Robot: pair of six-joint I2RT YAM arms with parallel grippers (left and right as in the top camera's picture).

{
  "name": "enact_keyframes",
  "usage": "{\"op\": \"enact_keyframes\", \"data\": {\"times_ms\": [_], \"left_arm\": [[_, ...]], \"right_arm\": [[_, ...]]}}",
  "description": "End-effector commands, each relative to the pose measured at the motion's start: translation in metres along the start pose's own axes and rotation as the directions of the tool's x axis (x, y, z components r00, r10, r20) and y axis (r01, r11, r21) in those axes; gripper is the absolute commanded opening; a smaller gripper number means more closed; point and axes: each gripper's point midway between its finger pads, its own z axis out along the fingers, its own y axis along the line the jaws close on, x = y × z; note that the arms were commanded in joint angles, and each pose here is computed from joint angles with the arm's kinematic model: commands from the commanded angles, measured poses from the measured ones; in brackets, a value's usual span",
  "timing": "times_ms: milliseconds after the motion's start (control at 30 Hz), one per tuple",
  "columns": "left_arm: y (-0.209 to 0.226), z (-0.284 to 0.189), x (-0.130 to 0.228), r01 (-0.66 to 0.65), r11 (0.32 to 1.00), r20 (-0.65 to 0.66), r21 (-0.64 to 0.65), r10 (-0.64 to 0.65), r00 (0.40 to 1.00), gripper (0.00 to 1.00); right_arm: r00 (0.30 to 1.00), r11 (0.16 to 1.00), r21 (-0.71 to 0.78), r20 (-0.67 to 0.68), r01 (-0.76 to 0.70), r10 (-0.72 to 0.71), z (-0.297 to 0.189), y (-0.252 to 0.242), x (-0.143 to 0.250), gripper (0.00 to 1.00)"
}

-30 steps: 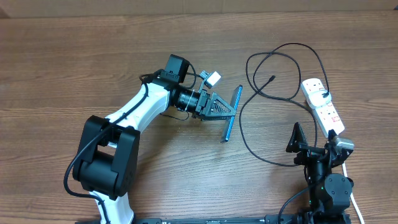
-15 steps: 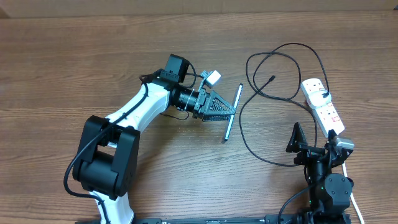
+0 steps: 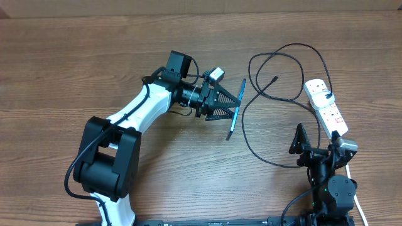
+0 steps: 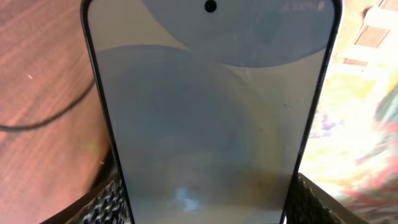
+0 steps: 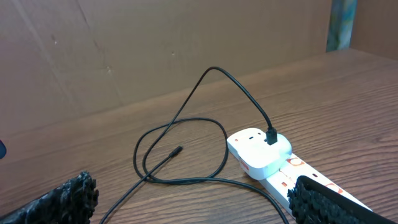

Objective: Plug charger to phone and switch on socket
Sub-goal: 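Lift the phone with the left gripper and tilt it upright, then move the right gripper toward the phone held by the left gripper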

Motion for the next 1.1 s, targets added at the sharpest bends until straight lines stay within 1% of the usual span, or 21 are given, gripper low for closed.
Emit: {"op": "enact_keyframes", "data": {"times_ms": [0,267,333,767,833,900,933,1000,1033,1067], "left_arm": [[-0.019,-0.004,0.000,0.124,0.990,-0.045,0.064,-0.121,0.992,0.47],[-0.019,-0.005,0.000,0.263,0.963,-0.051,0.058,-0.260,0.964,0.47],[-0.019,-0.006,0.000,0.283,0.957,-0.052,0.057,-0.280,0.958,0.45],[-0.019,-0.006,0.000,0.293,0.954,-0.052,0.057,-0.291,0.955,0.45],[-0.019,-0.006,0.000,0.302,0.952,-0.053,0.056,-0.299,0.953,0.45],[-0.019,-0.006,0.000,0.301,0.952,-0.053,0.056,-0.299,0.953,0.45],[-0.019,-0.006,0.000,0.302,0.952,-0.053,0.056,-0.299,0.953,0.45],[-0.019,-0.006,0.000,0.301,0.952,-0.053,0.056,-0.299,0.953,0.45],[-0.019,-0.006,0.000,0.302,0.952,-0.053,0.056,-0.299,0.953,0.45],[-0.019,-0.006,0.000,0.301,0.952,-0.053,0.056,-0.299,0.953,0.45]], "right_arm": [[1.000,1.000,-0.010,0.004,0.001,-0.001,0.000,0.002,0.000,1.00],[1.000,1.000,-0.010,0.004,0.001,-0.001,0.000,0.002,0.000,1.00],[1.000,1.000,-0.010,0.004,0.001,-0.001,0.000,0.002,0.000,1.00],[1.000,1.000,-0.011,0.005,0.000,0.000,0.000,0.002,0.000,1.00],[0.996,0.991,-0.102,-0.026,-0.084,0.082,-0.001,0.018,0.004,1.00],[0.972,0.948,-0.221,-0.102,-0.228,0.210,-0.005,0.041,0.009,1.00],[0.946,0.905,-0.285,-0.165,-0.317,0.279,-0.010,0.055,0.013,1.00],[0.866,0.783,-0.385,-0.324,-0.488,0.380,-0.023,0.085,0.019,1.00],[0.810,0.701,-0.427,-0.429,-0.572,0.400,-0.035,0.102,0.023,1.00],[0.776,0.647,-0.453,-0.494,-0.614,0.391,-0.044,0.113,0.025,1.00]]}}
